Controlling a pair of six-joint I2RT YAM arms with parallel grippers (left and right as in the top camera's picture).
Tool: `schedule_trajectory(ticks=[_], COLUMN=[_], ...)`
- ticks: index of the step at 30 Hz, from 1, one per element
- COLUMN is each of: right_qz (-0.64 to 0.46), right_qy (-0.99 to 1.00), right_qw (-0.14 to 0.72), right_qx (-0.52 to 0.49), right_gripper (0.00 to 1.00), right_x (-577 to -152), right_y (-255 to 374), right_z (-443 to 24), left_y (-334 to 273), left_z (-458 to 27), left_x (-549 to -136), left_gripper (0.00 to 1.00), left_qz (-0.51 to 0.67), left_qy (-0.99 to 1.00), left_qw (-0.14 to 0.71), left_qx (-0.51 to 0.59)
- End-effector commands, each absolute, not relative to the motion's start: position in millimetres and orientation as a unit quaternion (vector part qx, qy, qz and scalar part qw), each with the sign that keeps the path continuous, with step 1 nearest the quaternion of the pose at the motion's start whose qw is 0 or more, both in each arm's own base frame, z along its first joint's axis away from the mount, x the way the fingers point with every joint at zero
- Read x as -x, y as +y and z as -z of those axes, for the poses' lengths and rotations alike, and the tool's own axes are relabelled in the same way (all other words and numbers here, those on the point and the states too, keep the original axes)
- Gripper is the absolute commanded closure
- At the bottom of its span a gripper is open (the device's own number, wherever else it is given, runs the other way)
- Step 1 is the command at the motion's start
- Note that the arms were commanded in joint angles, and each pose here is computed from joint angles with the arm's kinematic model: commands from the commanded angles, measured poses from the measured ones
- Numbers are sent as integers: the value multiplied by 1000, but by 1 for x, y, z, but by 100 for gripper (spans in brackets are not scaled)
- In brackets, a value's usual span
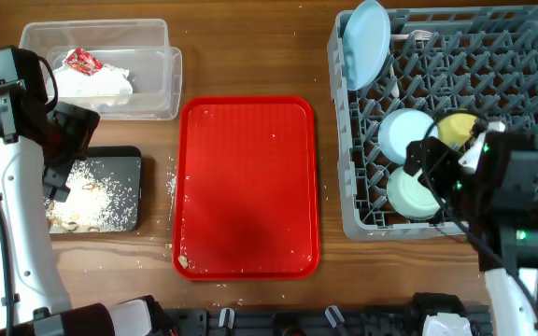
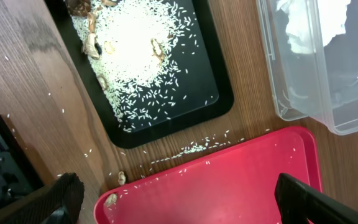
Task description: Sort waste into correct bins and load items into the dishwasher rack
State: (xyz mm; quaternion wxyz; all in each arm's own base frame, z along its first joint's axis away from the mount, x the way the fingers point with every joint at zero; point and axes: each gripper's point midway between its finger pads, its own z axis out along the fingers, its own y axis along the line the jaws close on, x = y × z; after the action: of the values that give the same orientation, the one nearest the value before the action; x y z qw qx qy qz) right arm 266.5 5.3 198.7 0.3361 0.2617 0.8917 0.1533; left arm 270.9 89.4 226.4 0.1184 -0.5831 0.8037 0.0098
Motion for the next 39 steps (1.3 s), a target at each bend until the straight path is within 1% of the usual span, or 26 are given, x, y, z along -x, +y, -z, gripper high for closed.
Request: schedule_trajectory(ticks=[1,8,12,16,18,23,25,27,29,32,34,36,39], right_qz=[-216,-270,-278,-239,-201,-164,-145,-99,-93,-161,-203,-227,-228], right_qy=[835,679,494,477,472,472,472,468,467,475,544,611,665], right_qw=[306,203,102,73,99,94,86,109,114,173,269,364,453], right_qx=[-404,-652,-818,-843,-853,-861,-865,-871,-872,-848,-768,-665,-548], right_gripper=[0,0,0,0,0,0,0,0,0,0,0,0,0], right_x=[-264,-270,-275,-280,-277,-244,-220,-187,-170,-182,-208,-232,-247], right_y=[8,5,5,3,-12,-15,-15,-27,-29,-32,-41,-44,-41], right_z=[-197,-178,-155,-128,-119,-119,-122,-122,-121,-136,-159,-186,-210], left_y=[92,92,92,92,92,92,92,92,91,92,92,92,92], left_z=[-232,-232,-232,-232,-232,-232,-232,-232,-231,-232,-232,-232,-232], left_x=[-271,-271,-271,-271,-271,-271,-271,-271,-271,-271,-271,-271,-271], left_gripper=[0,0,0,0,0,0,0,0,0,0,0,0,0], left_qz=[-8,-8,-8,-8,-8,-8,-8,-8,-8,-8,-8,-8,-8], left_qy=[800,800,800,800,800,800,800,800,800,800,800,800,800], left_qw=[127,127,127,127,127,127,127,127,127,127,127,127,127], left_qx=[586,586,586,586,586,586,586,586,586,586,586,586,586])
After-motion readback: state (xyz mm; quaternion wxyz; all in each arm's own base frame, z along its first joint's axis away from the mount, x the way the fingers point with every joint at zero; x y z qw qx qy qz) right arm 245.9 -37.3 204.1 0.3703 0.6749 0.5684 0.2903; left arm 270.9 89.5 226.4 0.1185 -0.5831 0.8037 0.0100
